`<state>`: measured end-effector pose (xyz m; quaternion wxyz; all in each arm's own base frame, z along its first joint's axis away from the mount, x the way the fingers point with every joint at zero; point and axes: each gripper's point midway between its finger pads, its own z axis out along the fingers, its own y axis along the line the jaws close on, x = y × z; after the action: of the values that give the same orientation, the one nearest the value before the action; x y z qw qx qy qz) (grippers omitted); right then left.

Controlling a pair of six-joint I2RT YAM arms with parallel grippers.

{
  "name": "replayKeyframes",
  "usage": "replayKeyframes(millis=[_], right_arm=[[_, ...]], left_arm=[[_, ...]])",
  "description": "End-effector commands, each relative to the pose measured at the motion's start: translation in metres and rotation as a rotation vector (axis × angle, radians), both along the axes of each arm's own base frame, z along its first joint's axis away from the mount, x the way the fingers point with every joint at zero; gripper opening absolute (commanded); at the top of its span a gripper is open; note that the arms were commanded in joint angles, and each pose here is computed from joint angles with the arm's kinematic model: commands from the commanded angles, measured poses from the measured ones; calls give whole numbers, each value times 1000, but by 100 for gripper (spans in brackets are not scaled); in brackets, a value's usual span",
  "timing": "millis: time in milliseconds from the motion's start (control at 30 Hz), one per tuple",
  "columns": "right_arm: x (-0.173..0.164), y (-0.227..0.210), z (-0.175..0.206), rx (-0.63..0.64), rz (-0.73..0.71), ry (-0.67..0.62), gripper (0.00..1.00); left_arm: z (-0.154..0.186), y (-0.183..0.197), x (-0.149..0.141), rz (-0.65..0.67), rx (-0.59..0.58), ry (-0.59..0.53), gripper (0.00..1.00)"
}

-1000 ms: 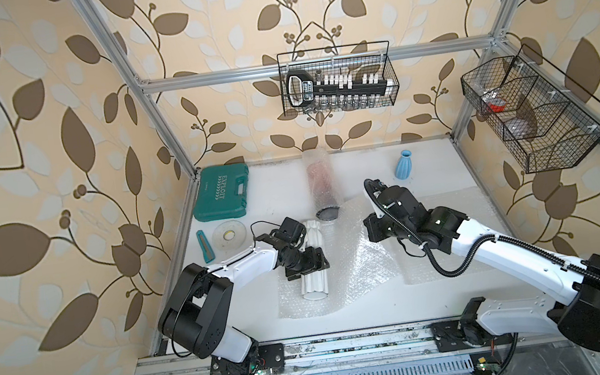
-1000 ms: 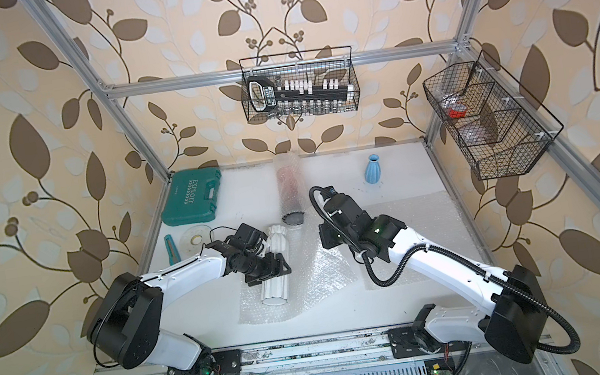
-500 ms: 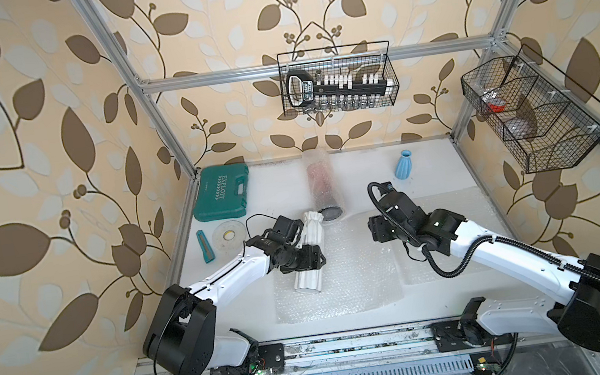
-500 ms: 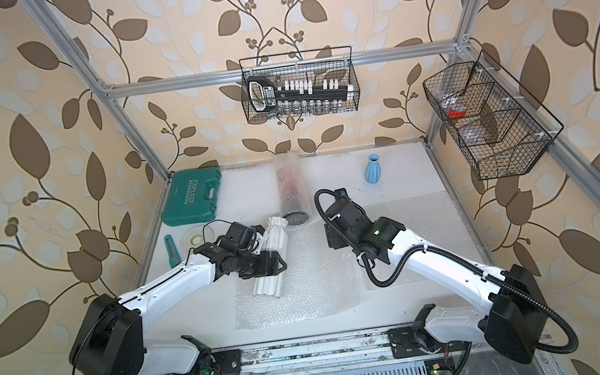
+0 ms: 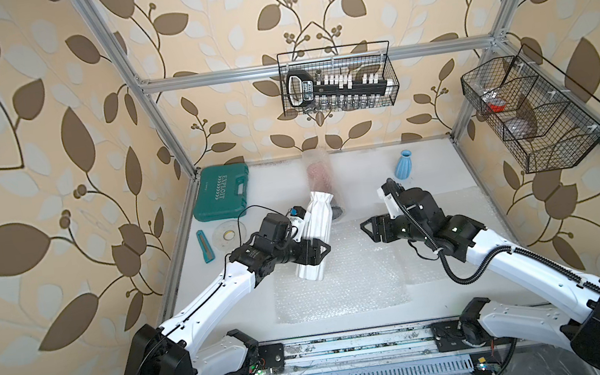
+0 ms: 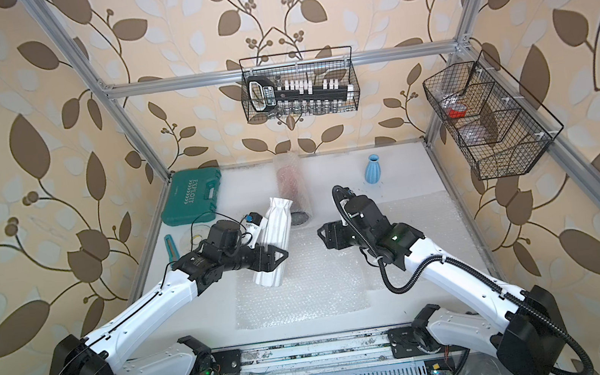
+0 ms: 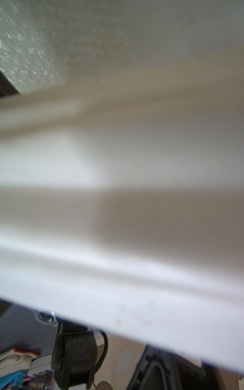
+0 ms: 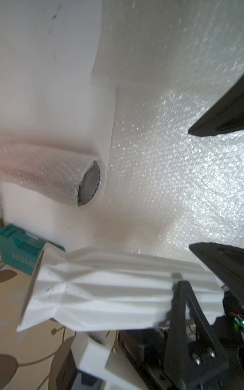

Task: Unwrap the vase from the bubble wrap
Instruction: Pick up the vase from the bubble wrap.

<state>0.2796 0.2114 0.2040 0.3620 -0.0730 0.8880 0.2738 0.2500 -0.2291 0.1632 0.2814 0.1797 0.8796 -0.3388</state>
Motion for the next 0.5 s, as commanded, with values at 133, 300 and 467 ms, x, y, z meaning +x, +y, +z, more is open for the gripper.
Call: replayKeyframes(millis=[133,300,467], right_arm=[[-19,37,45,212,230,-130,91],[-24,49,67,266,316,-189,100],[-25,61,79,277,392,-206,100]], left_arm=[[75,-31,-5,-175,-203,-254,66],[89,-40,-17,-250,-228,-292,66],[106,-47,-30,-317,-259,-346,66]])
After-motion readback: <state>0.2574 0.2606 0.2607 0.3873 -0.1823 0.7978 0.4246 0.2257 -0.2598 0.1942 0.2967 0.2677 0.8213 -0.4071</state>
